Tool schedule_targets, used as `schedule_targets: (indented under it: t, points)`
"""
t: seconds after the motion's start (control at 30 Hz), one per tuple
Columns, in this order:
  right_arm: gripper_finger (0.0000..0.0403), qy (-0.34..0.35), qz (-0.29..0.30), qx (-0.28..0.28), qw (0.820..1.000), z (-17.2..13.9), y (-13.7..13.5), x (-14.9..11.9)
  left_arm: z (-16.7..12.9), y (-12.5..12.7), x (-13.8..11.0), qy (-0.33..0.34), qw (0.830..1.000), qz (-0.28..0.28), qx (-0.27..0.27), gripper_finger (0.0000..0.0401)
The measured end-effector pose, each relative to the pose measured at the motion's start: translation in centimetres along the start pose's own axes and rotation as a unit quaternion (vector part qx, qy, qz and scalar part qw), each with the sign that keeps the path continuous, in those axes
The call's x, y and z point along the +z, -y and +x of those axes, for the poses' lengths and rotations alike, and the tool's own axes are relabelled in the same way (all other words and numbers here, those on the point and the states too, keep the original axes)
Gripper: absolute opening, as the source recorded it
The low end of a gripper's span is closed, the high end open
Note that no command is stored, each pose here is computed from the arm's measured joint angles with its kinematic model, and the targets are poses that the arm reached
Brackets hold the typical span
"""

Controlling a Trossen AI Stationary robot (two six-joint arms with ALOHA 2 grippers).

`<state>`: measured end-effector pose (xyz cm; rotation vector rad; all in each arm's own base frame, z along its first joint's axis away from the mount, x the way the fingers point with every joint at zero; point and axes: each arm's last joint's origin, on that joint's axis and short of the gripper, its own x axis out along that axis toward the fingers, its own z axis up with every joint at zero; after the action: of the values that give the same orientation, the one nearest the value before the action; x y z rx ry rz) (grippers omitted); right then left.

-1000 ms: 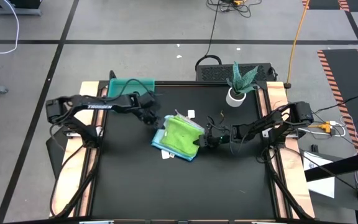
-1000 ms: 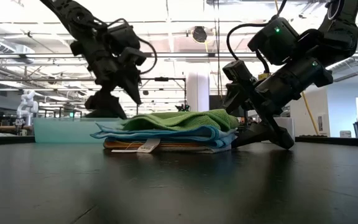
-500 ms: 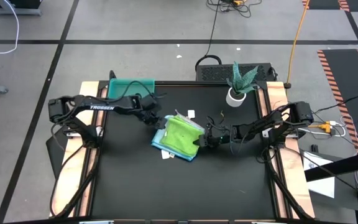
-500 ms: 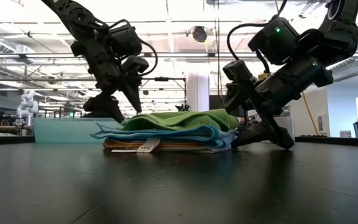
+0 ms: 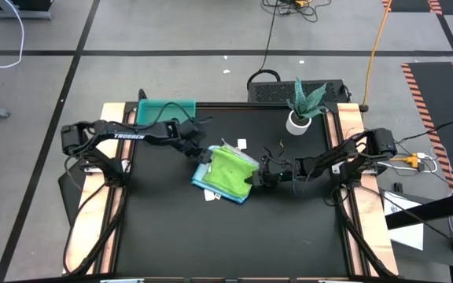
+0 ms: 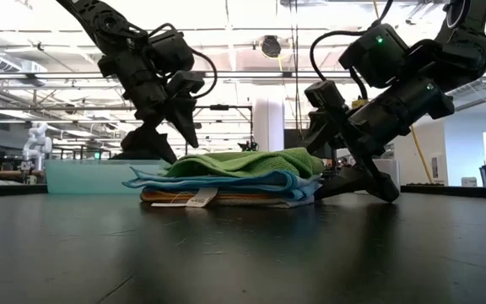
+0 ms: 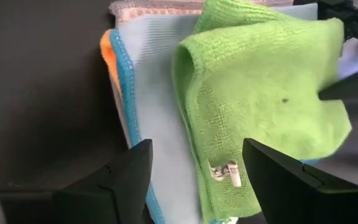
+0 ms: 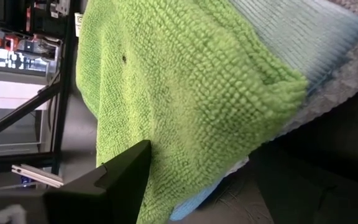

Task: Fold microfiber towels
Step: Put the stack of folded microfiber towels in the blue bin

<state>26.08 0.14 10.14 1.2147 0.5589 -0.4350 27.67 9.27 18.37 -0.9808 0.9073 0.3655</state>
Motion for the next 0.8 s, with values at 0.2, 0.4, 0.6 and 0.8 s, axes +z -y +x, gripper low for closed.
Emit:
schedule_targets:
  t: [0.2,0.4,0.6,0.8]
  points:
    - [0.0265,0.002,-0.007,0.009,1.0,0.0,-0.2,0.0,0.0,-0.4,-0.2,0.011,0.999,-0.021,0.044,0.0251]
    - [0.0265,0.001,-0.014,0.01,1.0,0.0,-0.2,0.0,0.1,-0.3,-0.5,0.018,0.997,-0.043,0.069,0.0283]
    - [0.0265,-0.003,-0.016,0.011,1.0,0.0,-0.2,0.0,0.2,-0.1,-0.4,0.021,0.998,-0.043,0.049,0.0322]
    - [0.0265,0.001,-0.016,0.009,1.0,0.0,-0.1,0.1,0.9,0.6,0.0,0.025,0.999,-0.026,0.004,0.0329]
